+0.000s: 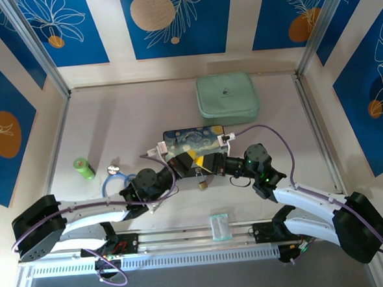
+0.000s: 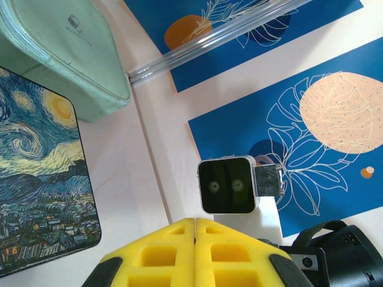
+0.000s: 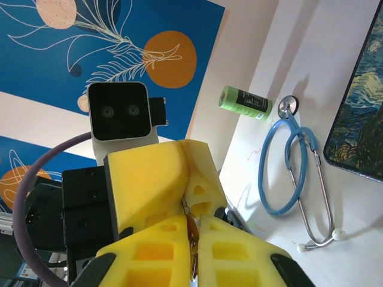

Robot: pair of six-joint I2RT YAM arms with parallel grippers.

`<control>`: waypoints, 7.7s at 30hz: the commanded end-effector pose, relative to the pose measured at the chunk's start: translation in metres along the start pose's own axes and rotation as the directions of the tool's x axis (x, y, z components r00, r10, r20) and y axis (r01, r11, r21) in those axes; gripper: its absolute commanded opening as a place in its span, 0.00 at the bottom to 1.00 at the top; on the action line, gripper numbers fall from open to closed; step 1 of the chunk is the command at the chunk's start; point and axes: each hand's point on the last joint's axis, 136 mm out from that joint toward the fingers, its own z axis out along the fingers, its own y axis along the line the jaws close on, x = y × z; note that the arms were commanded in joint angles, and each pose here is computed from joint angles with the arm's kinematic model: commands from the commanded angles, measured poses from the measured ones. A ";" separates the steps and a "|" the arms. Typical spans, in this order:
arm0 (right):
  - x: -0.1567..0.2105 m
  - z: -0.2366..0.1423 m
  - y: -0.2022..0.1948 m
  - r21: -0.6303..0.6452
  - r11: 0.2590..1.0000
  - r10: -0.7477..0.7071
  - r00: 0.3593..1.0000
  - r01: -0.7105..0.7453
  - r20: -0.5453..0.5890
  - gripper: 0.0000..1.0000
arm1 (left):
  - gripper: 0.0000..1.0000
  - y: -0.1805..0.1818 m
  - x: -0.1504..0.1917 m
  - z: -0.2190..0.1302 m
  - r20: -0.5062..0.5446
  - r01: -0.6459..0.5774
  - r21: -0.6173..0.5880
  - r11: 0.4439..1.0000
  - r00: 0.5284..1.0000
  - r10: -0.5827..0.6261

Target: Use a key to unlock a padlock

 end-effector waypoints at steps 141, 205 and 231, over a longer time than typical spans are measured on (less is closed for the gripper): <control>0.068 -0.066 -0.153 0.443 0.762 0.478 0.872 -0.473 0.109 0.00 | 0.06 0.128 0.100 0.022 -0.141 0.146 -0.484 0.863 0.960 -0.241; 0.027 -0.037 -0.157 0.285 0.886 0.387 0.922 -0.366 -0.019 0.00 | 0.00 0.075 0.096 0.036 -0.145 0.378 -0.274 0.884 0.893 -0.427; 0.010 -0.009 -0.149 0.284 0.896 0.357 0.934 -0.341 -0.004 0.01 | 0.00 0.084 0.115 0.042 -0.205 0.354 -0.317 0.880 0.880 -0.428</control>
